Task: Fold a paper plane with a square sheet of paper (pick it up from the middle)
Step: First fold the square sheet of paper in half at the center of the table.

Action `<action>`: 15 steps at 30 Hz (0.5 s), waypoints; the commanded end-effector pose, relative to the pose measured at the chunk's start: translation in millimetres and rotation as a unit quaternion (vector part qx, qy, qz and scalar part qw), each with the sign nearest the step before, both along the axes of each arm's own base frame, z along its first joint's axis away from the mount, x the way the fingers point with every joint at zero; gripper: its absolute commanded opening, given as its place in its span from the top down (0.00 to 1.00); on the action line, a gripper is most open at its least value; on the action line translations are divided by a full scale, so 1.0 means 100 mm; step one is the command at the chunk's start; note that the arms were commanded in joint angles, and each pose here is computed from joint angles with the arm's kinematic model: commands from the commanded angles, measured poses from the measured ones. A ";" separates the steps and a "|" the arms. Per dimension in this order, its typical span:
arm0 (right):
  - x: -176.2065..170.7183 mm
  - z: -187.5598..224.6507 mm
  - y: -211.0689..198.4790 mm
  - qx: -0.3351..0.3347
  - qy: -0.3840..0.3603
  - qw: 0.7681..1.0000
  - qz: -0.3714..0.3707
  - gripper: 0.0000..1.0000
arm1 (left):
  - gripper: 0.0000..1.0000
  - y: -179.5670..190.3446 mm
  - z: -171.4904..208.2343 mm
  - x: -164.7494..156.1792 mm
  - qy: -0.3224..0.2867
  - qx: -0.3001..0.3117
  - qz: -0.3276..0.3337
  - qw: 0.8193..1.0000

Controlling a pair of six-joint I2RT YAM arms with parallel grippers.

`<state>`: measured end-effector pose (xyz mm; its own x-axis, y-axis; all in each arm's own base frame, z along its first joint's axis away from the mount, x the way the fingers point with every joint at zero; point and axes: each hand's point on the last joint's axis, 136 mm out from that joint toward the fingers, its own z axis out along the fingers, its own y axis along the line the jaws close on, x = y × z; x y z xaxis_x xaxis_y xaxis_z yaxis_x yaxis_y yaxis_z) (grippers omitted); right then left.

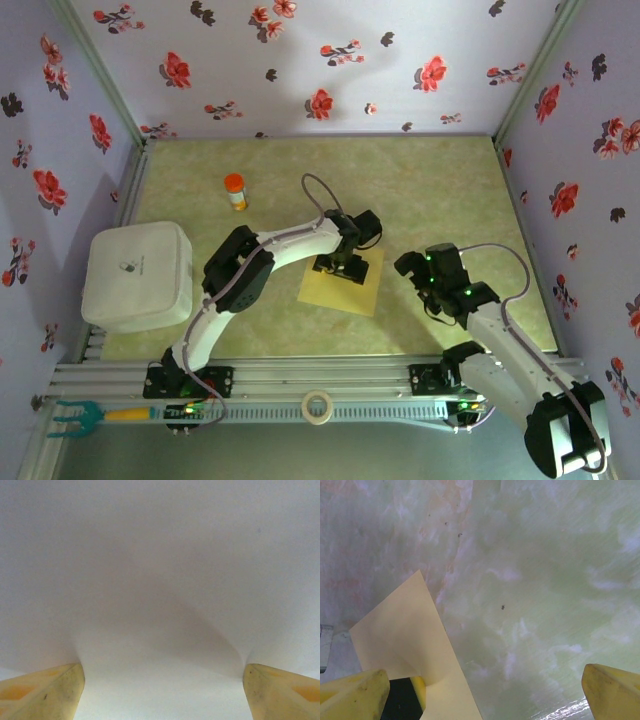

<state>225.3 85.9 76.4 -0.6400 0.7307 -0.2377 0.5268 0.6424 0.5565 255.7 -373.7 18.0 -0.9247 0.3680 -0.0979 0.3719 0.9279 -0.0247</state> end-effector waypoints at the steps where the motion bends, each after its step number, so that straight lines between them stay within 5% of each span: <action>1: -0.05 -0.04 -0.06 -0.010 0.008 1.000 -0.006 0.01 | 0.17 0.13 -0.24 -0.13 0.026 0.034 0.007 0.999; 15: -0.06 -0.05 -0.07 -0.011 0.011 1.000 -0.011 0.01 | 0.19 0.12 -0.24 -0.13 0.025 0.032 0.006 0.999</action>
